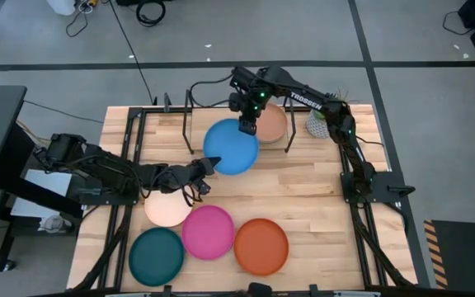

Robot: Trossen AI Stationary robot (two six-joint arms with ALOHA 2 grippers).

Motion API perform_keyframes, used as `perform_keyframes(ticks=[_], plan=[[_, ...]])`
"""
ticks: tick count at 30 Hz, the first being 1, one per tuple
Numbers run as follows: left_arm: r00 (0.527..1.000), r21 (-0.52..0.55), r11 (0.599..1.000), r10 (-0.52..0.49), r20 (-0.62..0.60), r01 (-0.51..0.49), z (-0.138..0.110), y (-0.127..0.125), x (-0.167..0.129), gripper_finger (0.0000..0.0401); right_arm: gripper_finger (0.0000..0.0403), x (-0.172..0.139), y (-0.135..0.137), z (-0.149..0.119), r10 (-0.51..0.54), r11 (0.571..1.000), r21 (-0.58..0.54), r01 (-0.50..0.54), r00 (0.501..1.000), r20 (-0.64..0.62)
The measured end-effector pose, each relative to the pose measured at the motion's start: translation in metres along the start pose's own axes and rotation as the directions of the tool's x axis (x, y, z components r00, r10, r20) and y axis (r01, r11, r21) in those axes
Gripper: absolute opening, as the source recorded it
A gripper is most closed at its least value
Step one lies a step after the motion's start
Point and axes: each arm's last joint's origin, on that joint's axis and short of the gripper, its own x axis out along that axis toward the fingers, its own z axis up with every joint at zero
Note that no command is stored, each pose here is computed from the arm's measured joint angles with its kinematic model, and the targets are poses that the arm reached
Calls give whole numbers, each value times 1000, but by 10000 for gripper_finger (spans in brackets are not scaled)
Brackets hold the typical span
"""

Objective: Place and stack plates onto a shelf
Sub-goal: Put the blue plate on the shelf

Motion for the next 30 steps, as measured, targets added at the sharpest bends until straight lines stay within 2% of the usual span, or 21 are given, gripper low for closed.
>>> perform_keyframes(ticks=[4, 6, 9, 11, 13, 15, 18, 20, 22, 24, 26, 30], plan=[[1000, -89, 996, 6, 18, -4, 0, 1, 0, 97, 148, -19, -1, -1, -24, 1000, 6, 24, 998, 49], [1000, -156, 988, 6, 21, -3, 1, 1, 0, 97, 157, -37, 0, -3, -73, 997, 13, 72, 994, 80], [1000, -315, 949, 6, 22, 2, 1, 1, 0, 97, 161, -67, 7, -8, -170, 985, 45, 165, 975, 140], [1000, -460, 888, 5, 22, 5, 1, 1, 0, 97, 161, -84, 12, -12, -225, 974, 62, 217, 960, 168], [1000, -606, 795, 4, 16, 7, -1, 0, 1, 97, 161, -99, 18, -16, -249, 968, 71, 239, 946, 206], [1000, -727, 687, 3, 4, 1, -3, 0, 3, 97, 162, -111, 28, -18, -251, 968, 54, 245, 936, 247], [998, -830, 557, -11, -59, -43, -5, 5, 11, 97, 162, -124, 39, -19, -248, 967, 19, 254, 920, 303], [990, -852, 515, -37, -138, -100, -4, 11, 19, 97, 162, -126, 44, -17, -243, 967, 2, 256, 912, 330], [974, -853, 501, -80, -212, -145, 0, 15, 31, 97, 162, -125, 49, -15, -235, 967, -16, 256, 910, 342], [950, -838, 517, -139, -280, -172, 5, 13, 44, 97, 162, -123, 55, -14, -222, 968, -38, 249, 915, 336], [930, -823, 542, -188, -314, -168, 9, 10, 58, 97, 162, -120, 61, -15, -207, 970, -56, 236, 927, 312], [883, -761, 630, -255, -395, -159, 15, -2, 81, 97, 162, -112, 75, -17, -204, 968, -86, 235, 940, 272]])
